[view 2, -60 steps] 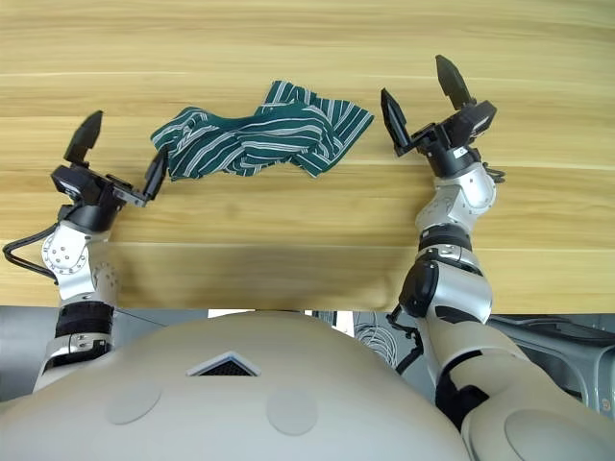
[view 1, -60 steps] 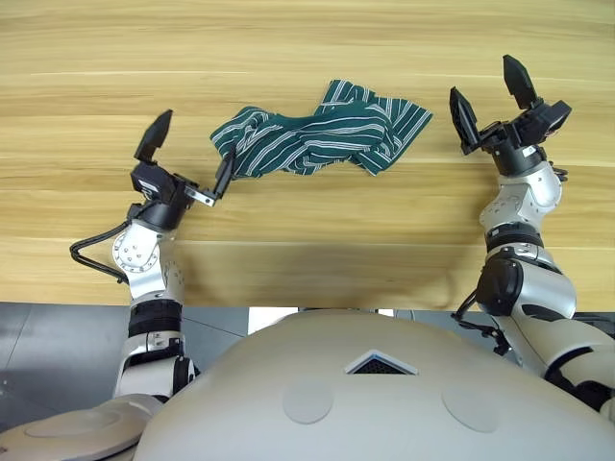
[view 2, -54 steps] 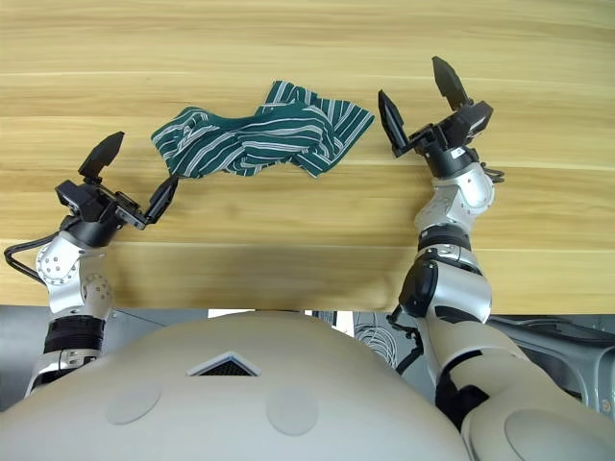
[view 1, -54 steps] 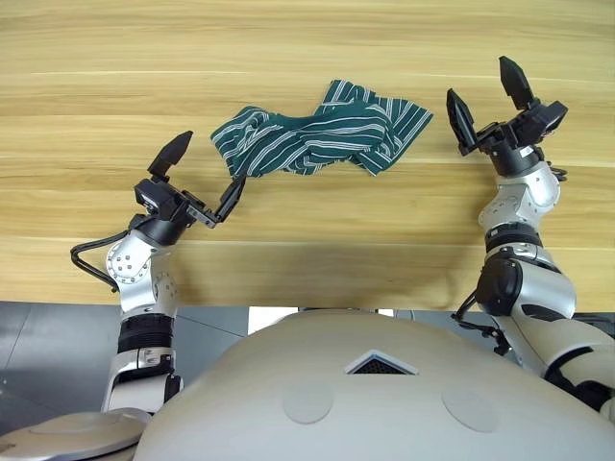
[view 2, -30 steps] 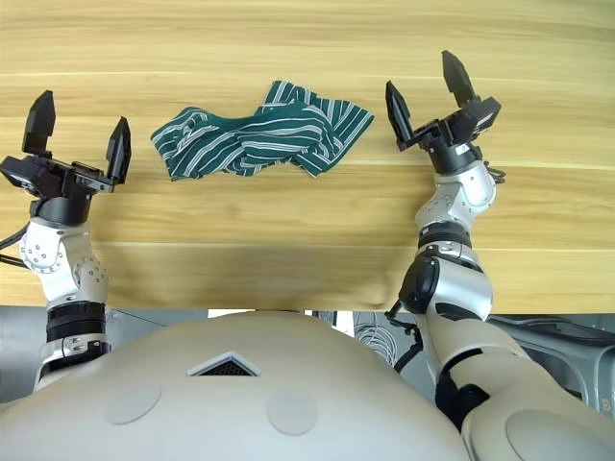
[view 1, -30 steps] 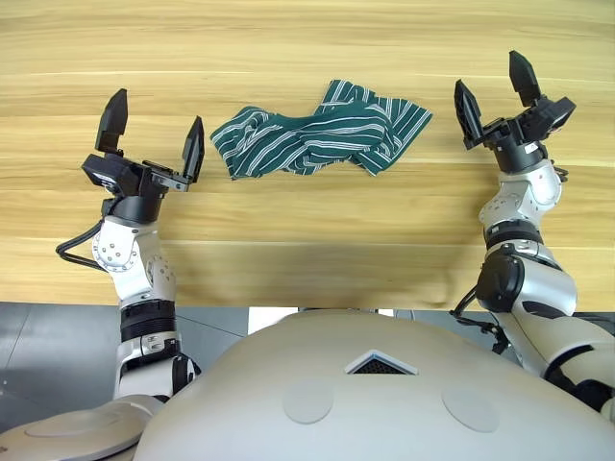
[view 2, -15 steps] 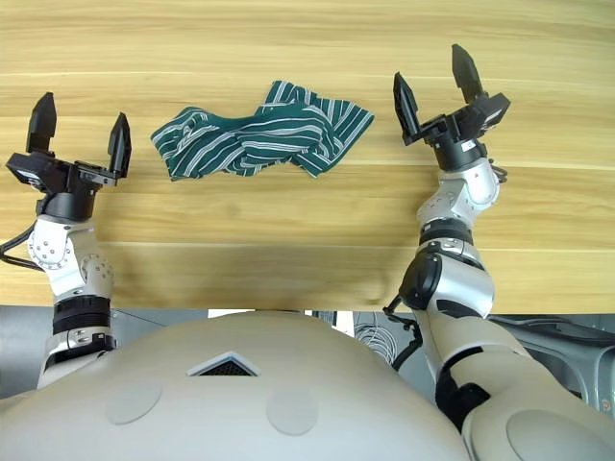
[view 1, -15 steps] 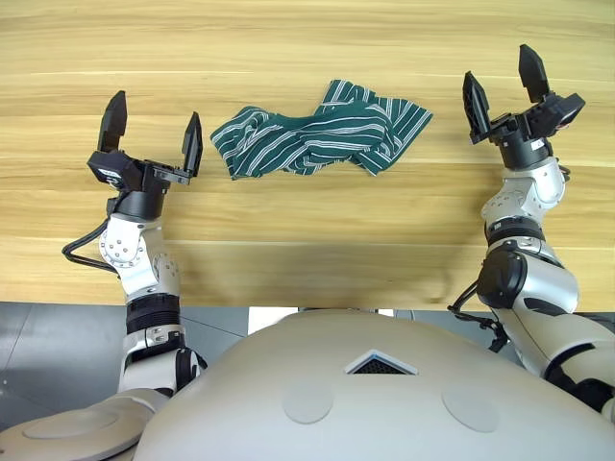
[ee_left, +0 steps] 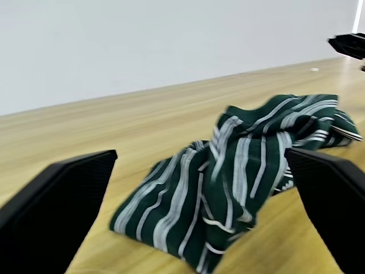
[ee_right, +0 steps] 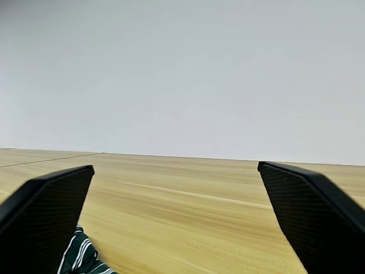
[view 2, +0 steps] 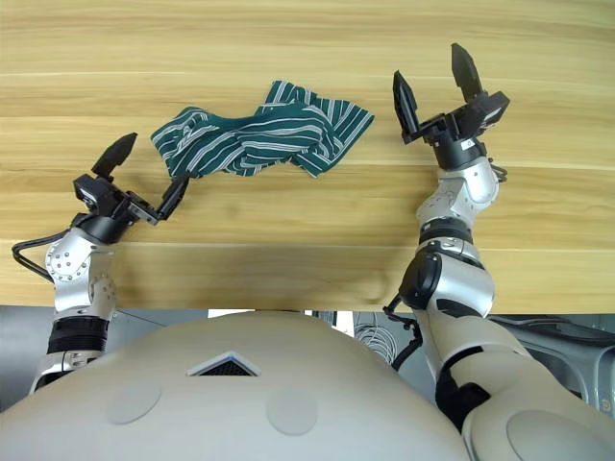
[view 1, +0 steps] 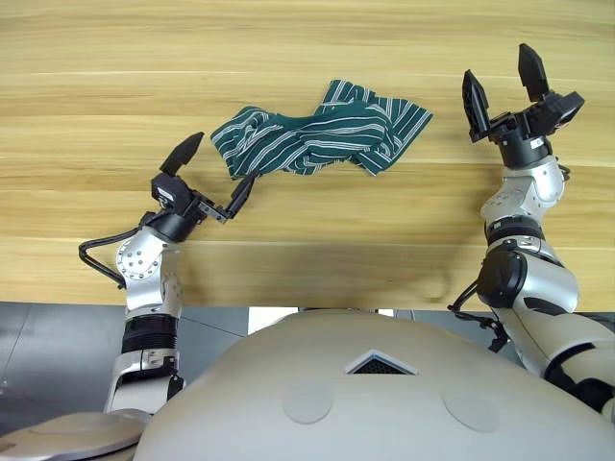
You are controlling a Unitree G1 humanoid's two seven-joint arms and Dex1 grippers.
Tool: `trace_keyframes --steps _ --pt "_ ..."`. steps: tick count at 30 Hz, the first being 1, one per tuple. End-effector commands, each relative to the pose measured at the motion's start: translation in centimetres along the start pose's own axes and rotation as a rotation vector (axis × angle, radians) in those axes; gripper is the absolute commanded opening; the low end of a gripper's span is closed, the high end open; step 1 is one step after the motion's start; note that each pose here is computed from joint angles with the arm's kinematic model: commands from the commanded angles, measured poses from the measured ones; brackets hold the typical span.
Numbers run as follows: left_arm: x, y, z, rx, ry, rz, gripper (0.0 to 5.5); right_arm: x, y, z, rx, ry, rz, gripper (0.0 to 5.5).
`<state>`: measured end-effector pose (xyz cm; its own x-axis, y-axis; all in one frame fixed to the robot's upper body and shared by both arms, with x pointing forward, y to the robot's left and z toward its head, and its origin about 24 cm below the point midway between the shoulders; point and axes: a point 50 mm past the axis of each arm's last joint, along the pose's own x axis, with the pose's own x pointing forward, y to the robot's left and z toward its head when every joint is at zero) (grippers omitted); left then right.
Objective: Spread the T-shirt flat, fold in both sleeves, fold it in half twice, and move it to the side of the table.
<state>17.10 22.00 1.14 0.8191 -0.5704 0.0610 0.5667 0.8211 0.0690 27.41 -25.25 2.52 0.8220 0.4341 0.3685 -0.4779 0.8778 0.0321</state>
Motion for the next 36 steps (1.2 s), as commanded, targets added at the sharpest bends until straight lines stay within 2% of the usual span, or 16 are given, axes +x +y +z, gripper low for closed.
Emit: trace_keyframes --steps 1,11,29,36 --pt "0.3 0.6 -0.2 0.028 0.07 0.009 4.99 0.5 0.3 -0.1 0.001 0.004 0.012 5.4" --pt "1.2 -0.5 -1.4 0.059 0.173 -0.038 3.17 0.7 0.4 -0.2 -0.003 0.007 0.017 5.4" --pt "1.6 -0.3 -0.4 0.078 0.125 -0.042 0.05 0.9 0.7 -0.4 -0.005 0.015 0.025 5.4" --pt "1.0 -0.2 -0.3 0.07 0.125 -0.059 0.02 1.0 0.8 -0.5 -0.01 0.019 0.016 5.4"
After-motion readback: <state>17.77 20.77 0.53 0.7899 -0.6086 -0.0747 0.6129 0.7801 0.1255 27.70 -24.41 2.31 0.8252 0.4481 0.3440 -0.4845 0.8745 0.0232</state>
